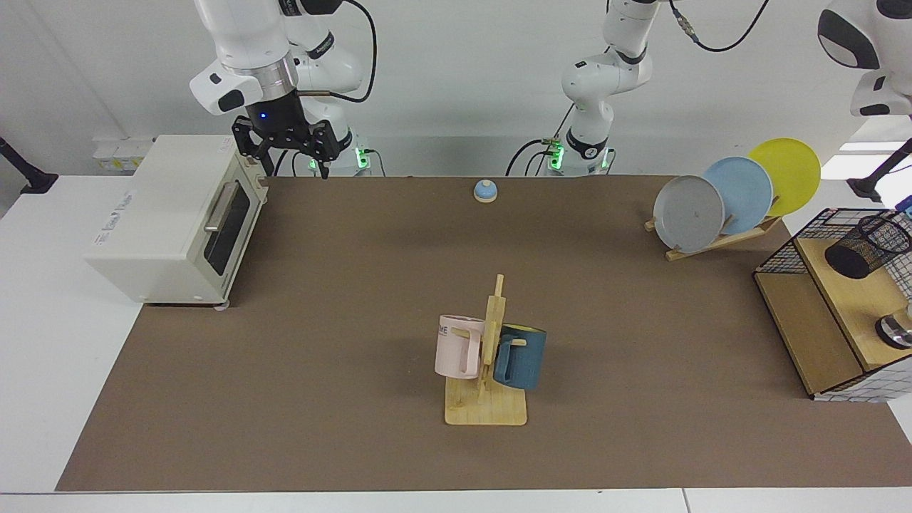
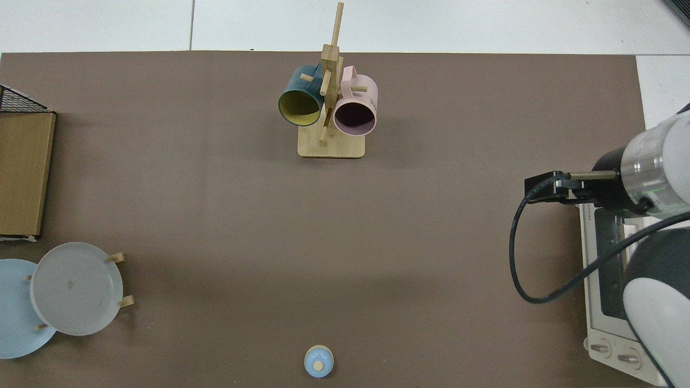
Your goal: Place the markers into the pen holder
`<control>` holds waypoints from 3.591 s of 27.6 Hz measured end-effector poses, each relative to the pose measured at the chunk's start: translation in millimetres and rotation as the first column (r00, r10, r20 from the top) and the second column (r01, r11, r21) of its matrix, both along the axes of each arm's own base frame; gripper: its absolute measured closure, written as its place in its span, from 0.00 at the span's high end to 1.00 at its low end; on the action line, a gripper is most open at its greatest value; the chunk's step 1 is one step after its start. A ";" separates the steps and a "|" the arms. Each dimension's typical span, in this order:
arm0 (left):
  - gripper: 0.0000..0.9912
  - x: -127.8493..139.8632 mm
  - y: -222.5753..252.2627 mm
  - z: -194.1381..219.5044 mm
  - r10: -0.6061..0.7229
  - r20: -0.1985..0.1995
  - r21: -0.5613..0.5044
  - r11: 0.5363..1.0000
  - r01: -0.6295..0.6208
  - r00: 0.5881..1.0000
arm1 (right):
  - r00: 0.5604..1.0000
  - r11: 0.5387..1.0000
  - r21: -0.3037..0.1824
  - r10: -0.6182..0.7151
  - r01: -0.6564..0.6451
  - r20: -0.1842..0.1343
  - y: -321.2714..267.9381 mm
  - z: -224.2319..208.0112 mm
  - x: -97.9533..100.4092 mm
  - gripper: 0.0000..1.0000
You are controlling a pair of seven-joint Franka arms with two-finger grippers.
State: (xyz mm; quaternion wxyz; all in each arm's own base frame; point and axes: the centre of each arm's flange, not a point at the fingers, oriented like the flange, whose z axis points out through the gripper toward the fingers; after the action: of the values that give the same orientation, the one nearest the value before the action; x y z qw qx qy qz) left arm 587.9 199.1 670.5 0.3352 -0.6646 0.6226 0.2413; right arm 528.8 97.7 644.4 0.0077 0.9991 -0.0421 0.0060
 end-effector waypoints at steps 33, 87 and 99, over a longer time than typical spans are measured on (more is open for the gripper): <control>0.18 -2.4 47.2 -18.4 0.038 -0.026 0.060 0.998 -0.036 0.999 | 1.000 1.000 0.000 0.000 0.000 0.000 -0.2 0.1 0.0 1.00; 0.18 9.8 64.5 -157.5 0.134 -0.082 -0.010 0.991 -0.135 0.988 | 1.000 1.000 0.000 0.000 0.000 0.000 -0.2 0.1 0.0 1.00; 0.18 7.7 64.8 -166.6 0.135 -0.098 -0.014 0.990 -0.137 0.986 | 1.000 1.000 0.000 0.000 0.000 0.000 -0.2 0.1 0.0 1.00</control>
State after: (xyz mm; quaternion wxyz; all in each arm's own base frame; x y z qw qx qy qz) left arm 595.6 263.9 503.9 0.2806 -0.6965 0.5938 0.2891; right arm 528.8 97.5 644.6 0.0076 0.9991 -0.0423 0.0062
